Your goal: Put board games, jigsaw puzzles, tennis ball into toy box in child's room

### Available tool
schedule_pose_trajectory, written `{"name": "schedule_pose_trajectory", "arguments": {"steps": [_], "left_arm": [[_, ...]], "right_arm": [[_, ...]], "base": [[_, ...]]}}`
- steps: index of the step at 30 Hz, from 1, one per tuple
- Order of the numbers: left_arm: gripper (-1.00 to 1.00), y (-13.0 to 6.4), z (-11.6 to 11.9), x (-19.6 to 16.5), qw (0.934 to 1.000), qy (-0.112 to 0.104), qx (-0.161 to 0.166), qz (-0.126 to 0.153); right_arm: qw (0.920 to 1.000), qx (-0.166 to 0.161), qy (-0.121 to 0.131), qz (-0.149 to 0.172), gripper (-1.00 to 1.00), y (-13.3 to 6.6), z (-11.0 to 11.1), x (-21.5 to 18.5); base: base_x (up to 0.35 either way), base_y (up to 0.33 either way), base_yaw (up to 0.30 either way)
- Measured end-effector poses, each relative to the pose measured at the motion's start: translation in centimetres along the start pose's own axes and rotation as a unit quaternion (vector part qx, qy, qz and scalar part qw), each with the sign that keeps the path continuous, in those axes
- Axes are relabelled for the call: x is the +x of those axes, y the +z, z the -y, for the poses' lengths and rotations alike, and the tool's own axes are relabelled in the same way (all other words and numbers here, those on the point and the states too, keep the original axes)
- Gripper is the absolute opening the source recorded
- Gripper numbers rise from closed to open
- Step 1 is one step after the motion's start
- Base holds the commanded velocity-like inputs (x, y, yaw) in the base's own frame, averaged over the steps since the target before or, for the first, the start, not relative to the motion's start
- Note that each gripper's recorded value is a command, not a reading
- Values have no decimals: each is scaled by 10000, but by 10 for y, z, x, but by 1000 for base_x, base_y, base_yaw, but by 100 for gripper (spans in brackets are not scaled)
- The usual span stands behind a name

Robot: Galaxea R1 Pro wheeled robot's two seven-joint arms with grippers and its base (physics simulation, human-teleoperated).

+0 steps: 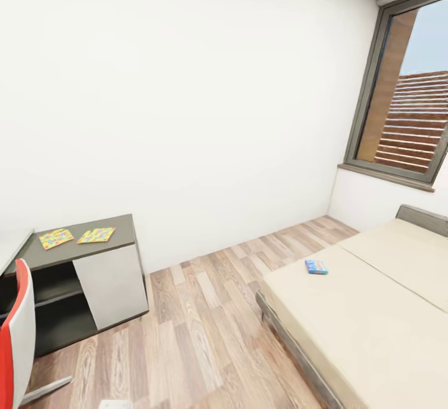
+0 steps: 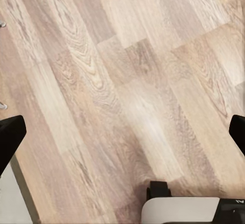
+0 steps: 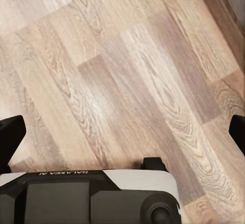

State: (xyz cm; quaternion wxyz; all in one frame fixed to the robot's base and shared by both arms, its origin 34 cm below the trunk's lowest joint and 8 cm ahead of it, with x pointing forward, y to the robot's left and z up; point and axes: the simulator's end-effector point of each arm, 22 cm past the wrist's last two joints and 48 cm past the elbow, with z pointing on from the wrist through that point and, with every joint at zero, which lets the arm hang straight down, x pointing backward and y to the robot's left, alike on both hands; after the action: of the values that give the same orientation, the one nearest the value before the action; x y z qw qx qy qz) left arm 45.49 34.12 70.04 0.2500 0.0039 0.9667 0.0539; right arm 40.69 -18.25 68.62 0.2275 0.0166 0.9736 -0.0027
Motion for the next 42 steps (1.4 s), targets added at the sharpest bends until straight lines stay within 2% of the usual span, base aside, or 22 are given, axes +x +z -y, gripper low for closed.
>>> {"name": "schedule_pose_trajectory", "arguments": {"steps": [15,32,42], "left_arm": [[100,0,0,1,10000,6,-5,-3],[100,0,0,0,10000,12,-2,1],[100,0,0,0,10000,11,-5,1]], "right_arm": [[10000,-1,-1,14,100,0,0,0],[10000,-11,2,8,100,0,-1,0],[10000,-9,2,9,100,0,-1,0]], "base": [[110,237,-62],[132,247,-261],[142,158,-280]]}}
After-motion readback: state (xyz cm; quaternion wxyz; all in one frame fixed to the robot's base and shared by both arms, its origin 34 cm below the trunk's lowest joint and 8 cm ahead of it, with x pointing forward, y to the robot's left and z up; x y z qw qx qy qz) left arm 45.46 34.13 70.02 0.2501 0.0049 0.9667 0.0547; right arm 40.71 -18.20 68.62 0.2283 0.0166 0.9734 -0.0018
